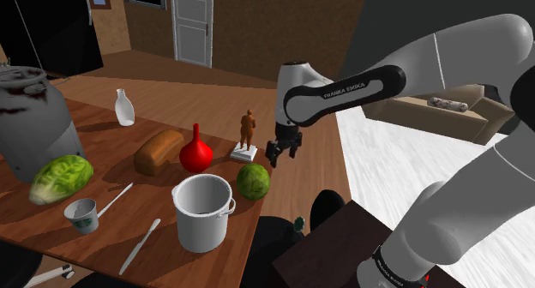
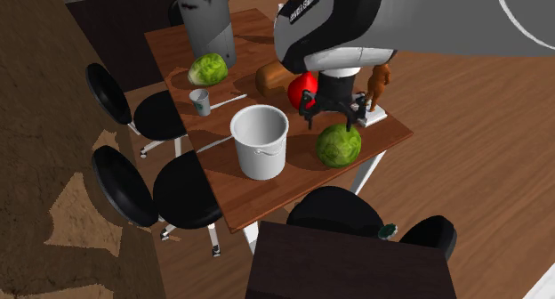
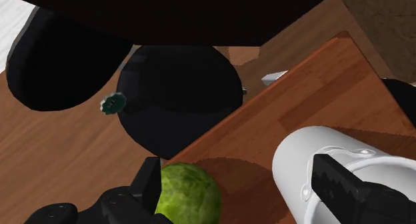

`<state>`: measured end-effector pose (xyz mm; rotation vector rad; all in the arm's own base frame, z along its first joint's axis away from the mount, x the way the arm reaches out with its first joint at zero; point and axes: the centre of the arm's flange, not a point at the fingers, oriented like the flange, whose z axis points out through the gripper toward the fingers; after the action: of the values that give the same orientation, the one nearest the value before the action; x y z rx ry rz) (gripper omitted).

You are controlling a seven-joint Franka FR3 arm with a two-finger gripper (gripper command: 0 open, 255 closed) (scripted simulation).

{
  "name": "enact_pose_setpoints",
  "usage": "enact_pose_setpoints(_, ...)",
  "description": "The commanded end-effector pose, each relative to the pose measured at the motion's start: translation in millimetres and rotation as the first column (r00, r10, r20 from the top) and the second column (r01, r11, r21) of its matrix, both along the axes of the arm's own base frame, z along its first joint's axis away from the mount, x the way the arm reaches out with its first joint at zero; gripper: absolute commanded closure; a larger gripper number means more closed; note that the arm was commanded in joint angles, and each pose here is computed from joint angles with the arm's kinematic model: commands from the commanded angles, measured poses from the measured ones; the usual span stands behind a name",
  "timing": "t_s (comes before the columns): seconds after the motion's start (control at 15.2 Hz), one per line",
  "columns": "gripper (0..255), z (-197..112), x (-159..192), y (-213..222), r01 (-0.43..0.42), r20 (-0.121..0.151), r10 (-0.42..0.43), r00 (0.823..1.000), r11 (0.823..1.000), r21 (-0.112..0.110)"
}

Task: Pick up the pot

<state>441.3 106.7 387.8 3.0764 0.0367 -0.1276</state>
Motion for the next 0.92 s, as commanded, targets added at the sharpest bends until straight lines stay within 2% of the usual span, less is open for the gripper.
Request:
enact_pose_setpoints(0.0, 0, -18.3, 14.1, 14.0, 0.002, 0.004, -0.002, 1.000, 1.000, 0.006)
enact_pose_setpoints(0.86, 0, -128.9, 115.0, 88.0, 0.015, 0.027, -0.016, 1.000, 0.999, 0.037)
